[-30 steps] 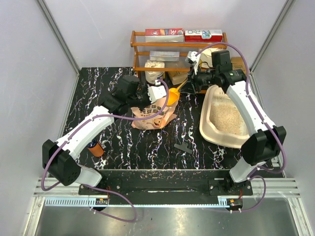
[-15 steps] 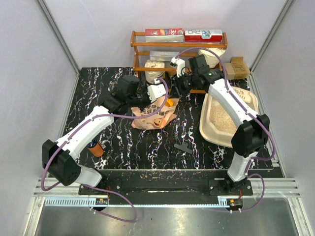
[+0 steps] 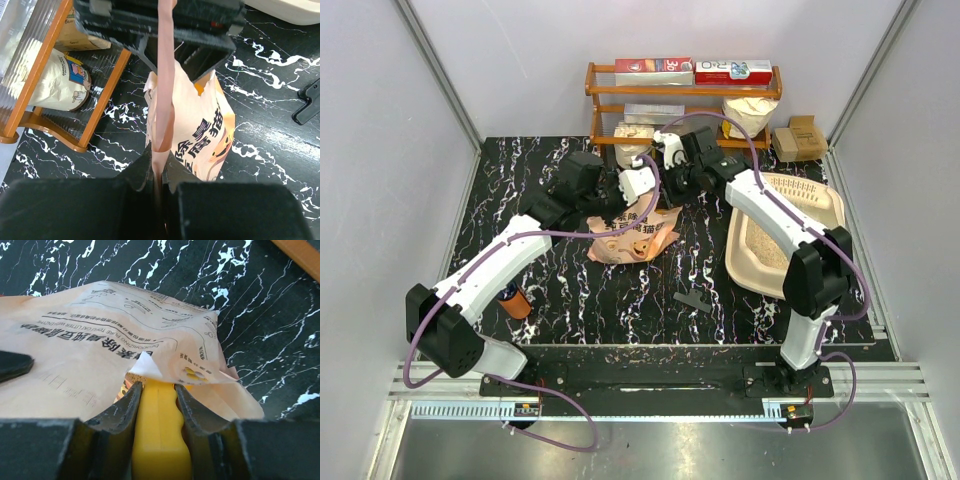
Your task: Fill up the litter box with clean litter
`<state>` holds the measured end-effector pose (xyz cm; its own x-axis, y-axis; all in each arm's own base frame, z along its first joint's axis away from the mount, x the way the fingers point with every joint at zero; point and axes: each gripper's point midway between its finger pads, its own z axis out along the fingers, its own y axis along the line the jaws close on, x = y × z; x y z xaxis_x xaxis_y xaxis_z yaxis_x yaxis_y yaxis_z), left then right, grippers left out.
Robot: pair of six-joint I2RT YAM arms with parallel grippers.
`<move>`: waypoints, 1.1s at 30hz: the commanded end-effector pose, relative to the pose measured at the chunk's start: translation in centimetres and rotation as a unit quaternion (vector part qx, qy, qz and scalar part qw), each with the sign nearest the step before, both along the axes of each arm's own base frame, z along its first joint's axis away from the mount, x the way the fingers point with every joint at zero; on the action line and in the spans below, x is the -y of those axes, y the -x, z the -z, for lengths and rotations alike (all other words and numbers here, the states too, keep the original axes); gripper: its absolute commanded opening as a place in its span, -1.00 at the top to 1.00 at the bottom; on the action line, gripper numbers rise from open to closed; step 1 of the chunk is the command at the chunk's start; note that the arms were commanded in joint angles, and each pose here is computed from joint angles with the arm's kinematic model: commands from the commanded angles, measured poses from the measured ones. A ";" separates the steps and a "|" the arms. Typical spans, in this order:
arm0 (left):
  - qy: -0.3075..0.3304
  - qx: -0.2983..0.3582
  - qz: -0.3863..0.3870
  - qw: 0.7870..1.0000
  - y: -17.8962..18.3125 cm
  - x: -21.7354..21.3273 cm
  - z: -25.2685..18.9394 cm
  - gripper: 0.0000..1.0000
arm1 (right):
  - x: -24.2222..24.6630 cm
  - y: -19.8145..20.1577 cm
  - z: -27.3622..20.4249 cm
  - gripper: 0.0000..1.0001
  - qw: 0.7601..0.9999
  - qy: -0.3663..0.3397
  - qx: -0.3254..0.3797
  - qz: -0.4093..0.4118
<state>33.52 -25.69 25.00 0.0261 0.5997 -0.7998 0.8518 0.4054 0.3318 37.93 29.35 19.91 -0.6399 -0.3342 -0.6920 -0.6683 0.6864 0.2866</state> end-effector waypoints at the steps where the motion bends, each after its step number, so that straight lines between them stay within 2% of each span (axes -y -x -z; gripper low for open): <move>1: 0.112 0.117 0.011 0.987 -1.6 2.5 -9.8 1.00 | -0.6 0.5 3.9 1.00 0.998 0.006 -0.053 0.016; 8: 0.118 0.122 0.011 0.985 -2.0 2.9 -10.3 1.00 | -2.8 2.9 6.6 1.00 0.985 -0.055 -0.162 0.018; 13: 0.114 0.117 0.008 0.987 -2.1 2.8 -10.0 1.00 | -4.7 3.3 5.1 1.00 0.967 -0.131 -0.217 -0.006; 18: 0.096 0.109 0.008 0.989 -2.0 2.6 -9.0 1.00 | -5.2 1.2 2.8 1.00 0.922 -0.250 -0.296 0.014; 21: 0.084 0.110 0.006 0.990 -2.0 2.2 -8.8 1.00 | -4.7 1.0 2.4 1.00 0.902 -0.279 -0.330 0.015; 25: 0.060 0.107 0.003 0.992 -2.1 1.8 -8.3 1.00 | -2.5 -0.3 1.1 1.00 0.881 -0.332 -0.337 0.006; 26: 0.052 0.111 0.005 0.992 -2.1 1.6 -8.2 1.00 | -2.1 -0.5 0.6 1.00 0.867 -0.347 -0.357 0.016; 27: 0.048 0.111 0.005 0.993 -2.1 1.5 -8.1 1.00 | -1.8 -1.1 -0.4 1.00 0.867 -0.369 -0.335 -0.004; 29: 0.039 0.113 0.006 0.993 -2.0 1.2 -8.0 1.00 | -0.3 -1.3 -0.9 1.00 0.846 -0.390 -0.364 0.008; 33: 0.028 0.114 0.008 0.993 -1.7 0.9 -7.6 1.00 | 2.2 -2.3 -2.7 1.00 0.848 -0.409 -0.338 0.014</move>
<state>34.14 -25.00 24.40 0.0106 0.6562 -0.7545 0.8453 0.3972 0.3573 39.96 29.35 17.82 -0.9864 0.1106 -0.1214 -0.0974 0.2014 0.9747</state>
